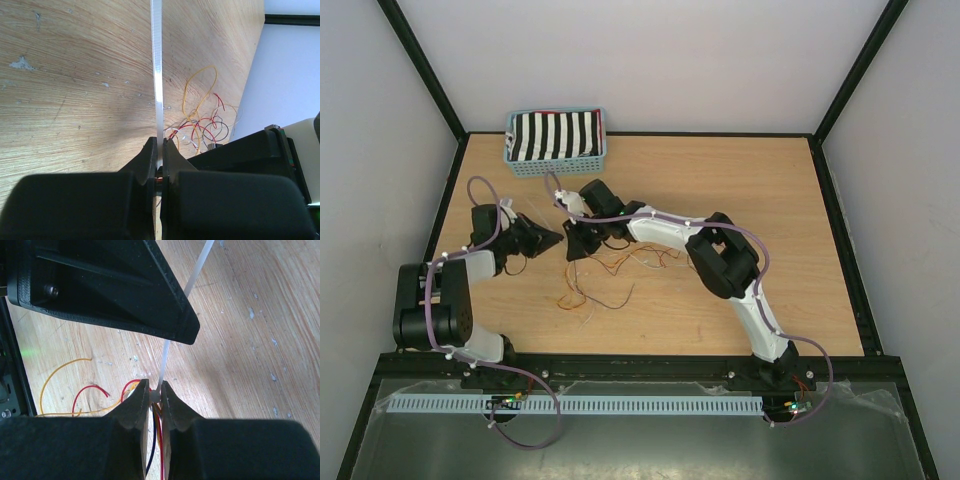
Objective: Zip-tie the wires
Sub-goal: Adjust the ribbon, then place the ribbon at the center of the board.
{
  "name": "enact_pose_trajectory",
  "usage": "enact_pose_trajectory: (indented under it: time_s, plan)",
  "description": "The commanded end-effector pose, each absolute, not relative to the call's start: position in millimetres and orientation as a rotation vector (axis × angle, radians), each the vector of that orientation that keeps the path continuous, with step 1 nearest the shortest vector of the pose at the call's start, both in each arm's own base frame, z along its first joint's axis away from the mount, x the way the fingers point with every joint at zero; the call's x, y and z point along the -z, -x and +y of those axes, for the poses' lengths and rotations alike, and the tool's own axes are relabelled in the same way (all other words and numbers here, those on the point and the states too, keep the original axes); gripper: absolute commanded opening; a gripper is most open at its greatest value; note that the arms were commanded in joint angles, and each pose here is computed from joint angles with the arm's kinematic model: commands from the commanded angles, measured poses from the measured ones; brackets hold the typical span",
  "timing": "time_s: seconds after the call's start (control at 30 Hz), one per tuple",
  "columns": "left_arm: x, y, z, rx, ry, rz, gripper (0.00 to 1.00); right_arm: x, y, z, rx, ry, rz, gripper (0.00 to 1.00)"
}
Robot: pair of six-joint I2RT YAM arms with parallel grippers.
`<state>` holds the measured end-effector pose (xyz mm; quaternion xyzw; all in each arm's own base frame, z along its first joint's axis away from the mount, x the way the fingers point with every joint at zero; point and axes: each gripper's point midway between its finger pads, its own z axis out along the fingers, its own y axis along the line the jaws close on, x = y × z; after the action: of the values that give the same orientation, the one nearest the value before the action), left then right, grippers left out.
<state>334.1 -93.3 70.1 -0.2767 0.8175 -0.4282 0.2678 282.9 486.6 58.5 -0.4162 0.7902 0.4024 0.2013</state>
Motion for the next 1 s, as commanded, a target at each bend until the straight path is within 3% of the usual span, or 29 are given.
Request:
enact_pose_trajectory:
  time_s: [0.0,0.67,0.77,0.97]
  plan:
    - [-77,-341,-89,1.128,0.715,2.169,0.0,-80,-281,481,-1.113,1.168,2.163,0.19]
    - [-87,-364,-74,1.066,0.725,2.14,0.0,-56,-268,456,-1.024,1.243,2.186,0.21]
    - [-89,-363,-78,1.074,0.696,2.145,0.0,-62,-269,460,-1.042,1.239,2.17,0.23]
    - [-84,-354,-87,1.1,0.655,2.174,0.0,-101,-281,488,-1.149,1.176,2.091,0.4]
